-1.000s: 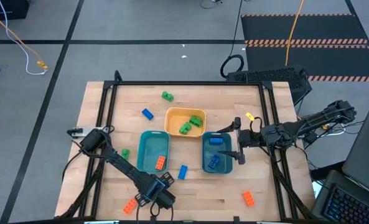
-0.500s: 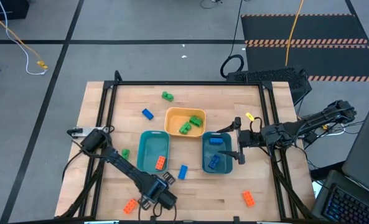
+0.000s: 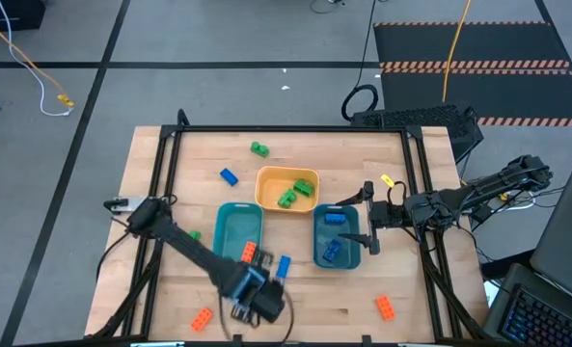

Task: Sort & place blocks by color
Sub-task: Put the orange game piece into the light blue bin

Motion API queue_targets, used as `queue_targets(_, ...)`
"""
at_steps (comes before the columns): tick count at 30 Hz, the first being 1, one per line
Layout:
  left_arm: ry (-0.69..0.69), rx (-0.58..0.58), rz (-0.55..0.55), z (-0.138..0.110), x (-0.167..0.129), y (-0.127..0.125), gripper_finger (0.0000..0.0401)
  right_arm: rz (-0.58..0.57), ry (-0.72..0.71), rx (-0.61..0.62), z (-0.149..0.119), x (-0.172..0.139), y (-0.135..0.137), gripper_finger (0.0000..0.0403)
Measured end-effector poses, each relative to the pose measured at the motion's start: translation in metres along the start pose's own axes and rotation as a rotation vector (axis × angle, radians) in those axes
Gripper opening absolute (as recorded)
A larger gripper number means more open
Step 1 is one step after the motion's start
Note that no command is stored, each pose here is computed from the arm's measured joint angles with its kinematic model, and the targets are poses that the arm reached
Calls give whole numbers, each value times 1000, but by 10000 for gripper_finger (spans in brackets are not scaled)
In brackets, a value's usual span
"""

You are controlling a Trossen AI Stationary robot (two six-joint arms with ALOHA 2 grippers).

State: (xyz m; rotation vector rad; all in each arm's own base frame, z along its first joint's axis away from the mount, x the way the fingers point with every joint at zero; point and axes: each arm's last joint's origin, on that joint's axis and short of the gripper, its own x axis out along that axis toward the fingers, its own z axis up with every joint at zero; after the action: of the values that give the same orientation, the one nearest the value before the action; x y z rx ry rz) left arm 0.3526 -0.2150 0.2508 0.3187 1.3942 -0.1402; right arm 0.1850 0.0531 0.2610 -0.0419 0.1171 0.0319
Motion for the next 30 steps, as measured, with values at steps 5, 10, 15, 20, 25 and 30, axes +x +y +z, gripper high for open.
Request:
queue_targets(5,117,-289,100,-4,-1,42,137,3,0,32,0,0,0,377)
queue_targets(10,193,-432,135,-9,17,71,137,4,15,41,-2,0,0,377)
queue_targets(15,246,-499,144,-22,29,95,137,13,61,56,-6,-1,2,377)
queue_targets(20,108,-640,106,-45,17,118,137,41,59,73,-6,-2,7,377)
queue_targets(25,55,-798,82,-86,9,135,137,55,35,61,-3,-3,10,377)
queue_targets(30,17,-898,7,-106,24,131,137,56,1,62,0,-3,10,377)
